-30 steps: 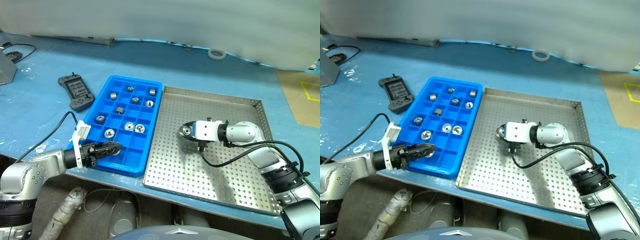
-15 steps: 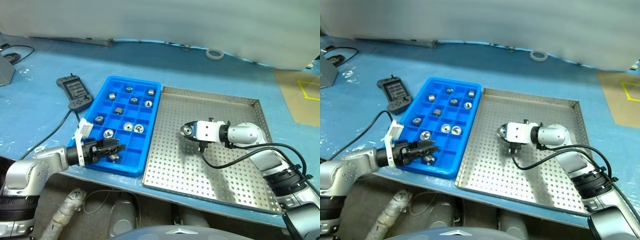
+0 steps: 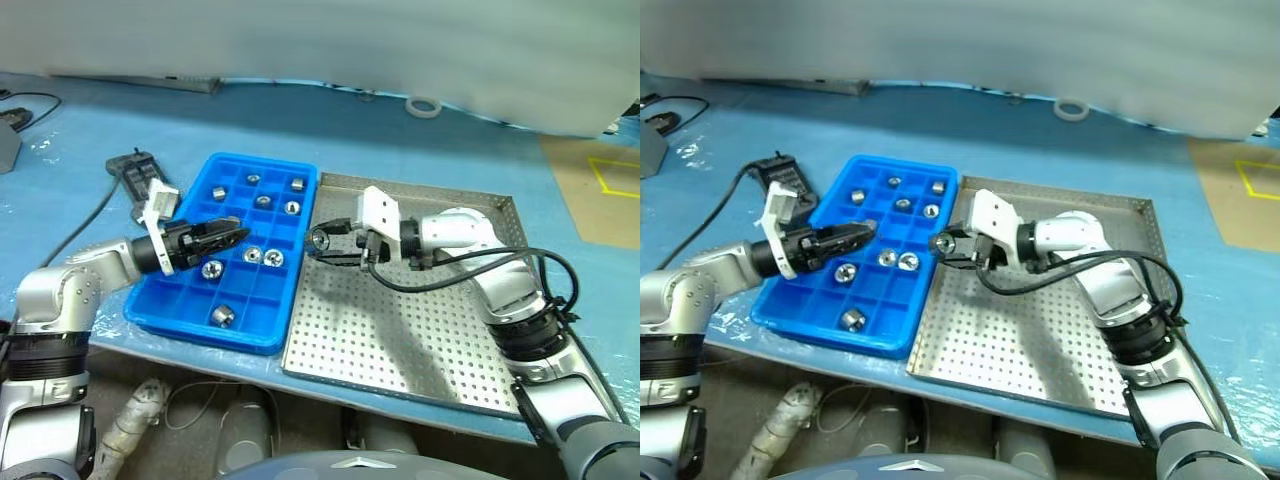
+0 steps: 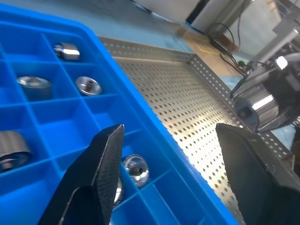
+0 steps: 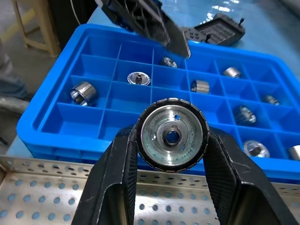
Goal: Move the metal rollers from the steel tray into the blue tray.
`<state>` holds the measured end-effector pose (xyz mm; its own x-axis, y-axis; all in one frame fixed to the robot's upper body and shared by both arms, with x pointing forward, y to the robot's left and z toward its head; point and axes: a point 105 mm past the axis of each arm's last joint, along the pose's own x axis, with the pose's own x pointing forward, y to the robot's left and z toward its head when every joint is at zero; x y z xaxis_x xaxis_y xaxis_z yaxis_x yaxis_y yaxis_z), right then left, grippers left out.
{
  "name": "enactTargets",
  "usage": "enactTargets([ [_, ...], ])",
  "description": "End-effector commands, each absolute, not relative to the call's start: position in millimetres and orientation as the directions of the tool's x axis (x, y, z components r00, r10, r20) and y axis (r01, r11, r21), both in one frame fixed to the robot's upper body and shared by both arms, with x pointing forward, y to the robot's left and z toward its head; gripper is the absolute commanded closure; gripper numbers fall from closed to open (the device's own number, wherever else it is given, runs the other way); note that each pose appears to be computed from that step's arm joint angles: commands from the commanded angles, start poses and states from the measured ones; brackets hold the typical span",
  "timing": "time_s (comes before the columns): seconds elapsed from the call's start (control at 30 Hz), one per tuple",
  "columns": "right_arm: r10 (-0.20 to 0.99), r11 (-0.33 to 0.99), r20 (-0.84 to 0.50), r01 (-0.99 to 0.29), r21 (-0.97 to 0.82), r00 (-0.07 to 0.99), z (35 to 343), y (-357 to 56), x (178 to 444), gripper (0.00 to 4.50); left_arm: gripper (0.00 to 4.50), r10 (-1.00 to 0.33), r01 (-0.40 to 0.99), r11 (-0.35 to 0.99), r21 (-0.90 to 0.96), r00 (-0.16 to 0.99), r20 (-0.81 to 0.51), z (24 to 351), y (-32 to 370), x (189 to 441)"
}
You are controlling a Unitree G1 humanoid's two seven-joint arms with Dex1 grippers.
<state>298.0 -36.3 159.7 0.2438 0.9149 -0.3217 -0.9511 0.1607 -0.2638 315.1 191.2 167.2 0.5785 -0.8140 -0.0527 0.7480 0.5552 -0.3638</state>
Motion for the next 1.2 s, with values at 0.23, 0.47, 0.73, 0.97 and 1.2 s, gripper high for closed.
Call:
enactTargets([
  [0.23,0.961,0.088,-0.27,-0.99,0.111,0.055,150,-2,271,2.83,1.22,-0.698,0.65,0.668,-0.363,0.716,-0.001,180,224,299],
  [0.47,0.969,0.041,-0.243,-0.951,0.306,-0.036,125,29,257,2.83,1.22,-0.614,0.55,0.728,-0.409,0.788,-0.032,168,234,276],
  [0.73,0.956,0.061,-0.292,-0.956,0.286,-0.027,103,36,262,2.83,1.22,-0.576,0.511,0.753,-0.414,0.817,-0.04,169,238,266],
  [0.97,0.948,0.068,-0.319,-0.971,0.229,-0.009,97,24,269,1.88,1.19,-0.58,0.516,0.751,-0.412,0.813,-0.038,171,234,272],
  [1.2,0.945,0.057,-0.327,-0.972,0.229,-0.021,98,21,270,0.62,1.19,-0.634,0.567,0.719,-0.402,0.772,-0.044,175,225,282],
])
